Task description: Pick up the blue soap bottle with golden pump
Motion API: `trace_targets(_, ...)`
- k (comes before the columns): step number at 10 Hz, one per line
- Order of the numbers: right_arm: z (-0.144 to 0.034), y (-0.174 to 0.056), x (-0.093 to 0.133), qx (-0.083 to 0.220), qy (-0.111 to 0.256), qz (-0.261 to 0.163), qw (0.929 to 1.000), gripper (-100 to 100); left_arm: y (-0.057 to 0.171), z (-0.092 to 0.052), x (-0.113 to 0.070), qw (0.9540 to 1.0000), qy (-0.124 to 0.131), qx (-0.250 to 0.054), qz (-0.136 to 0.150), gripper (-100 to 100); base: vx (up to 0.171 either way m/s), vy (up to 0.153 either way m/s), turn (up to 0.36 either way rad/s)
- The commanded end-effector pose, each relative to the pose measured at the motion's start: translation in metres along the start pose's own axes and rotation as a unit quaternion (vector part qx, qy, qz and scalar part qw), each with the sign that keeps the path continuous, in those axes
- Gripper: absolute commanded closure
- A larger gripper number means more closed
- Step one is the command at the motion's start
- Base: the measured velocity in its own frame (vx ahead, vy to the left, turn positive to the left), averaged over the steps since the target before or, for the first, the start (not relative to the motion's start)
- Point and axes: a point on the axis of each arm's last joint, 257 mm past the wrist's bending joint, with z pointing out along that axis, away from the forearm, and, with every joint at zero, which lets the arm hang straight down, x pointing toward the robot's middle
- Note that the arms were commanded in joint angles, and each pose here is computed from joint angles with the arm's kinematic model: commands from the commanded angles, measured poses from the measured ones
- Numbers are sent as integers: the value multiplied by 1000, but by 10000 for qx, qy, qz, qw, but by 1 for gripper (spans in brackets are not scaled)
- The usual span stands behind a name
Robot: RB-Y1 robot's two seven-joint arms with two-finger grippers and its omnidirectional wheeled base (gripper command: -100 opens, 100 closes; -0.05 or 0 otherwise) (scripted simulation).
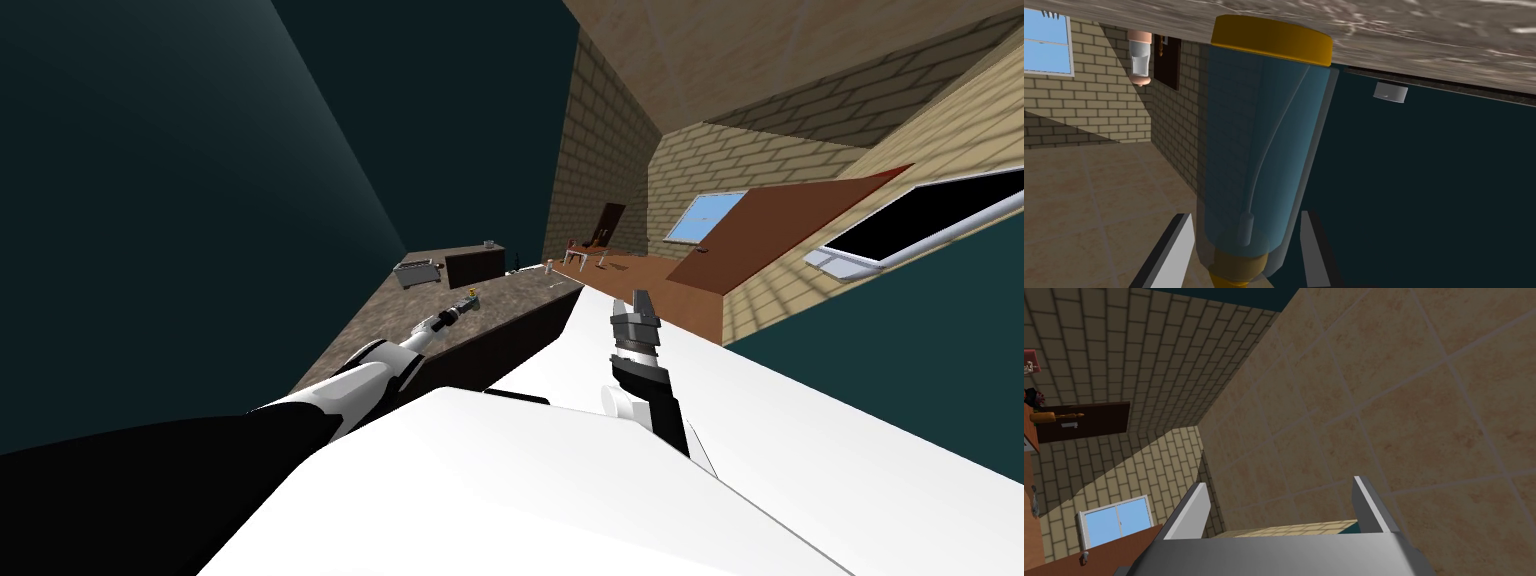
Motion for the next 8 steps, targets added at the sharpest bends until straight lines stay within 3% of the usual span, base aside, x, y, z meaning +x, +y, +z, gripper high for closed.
trace_targets(1,0,0,0,0,0,0,10000,0,0,0,0,10000,0,0,0,100,0,0,0)
trace_targets(3,0,0,0,0,0,0,10000,0,0,0,0,10000,-2,1,-5,100,0,0,0)
trace_targets(4,0,0,0,0,0,0,10000,0,0,0,0,10000,-1,1,-7,0,0,0,0)
trace_targets(5,0,0,0,0,0,0,10000,0,4,-10,12,9999,78,-85,-47,100,16,17,-46)
trace_targets(6,0,0,0,0,0,0,10000,0,9,-13,18,9998,142,-147,-68,100,22,22,-38)
trace_targets(8,0,0,0,0,0,0,10000,0,1,-7,8,10000,35,-43,-33,100,3,7,14)
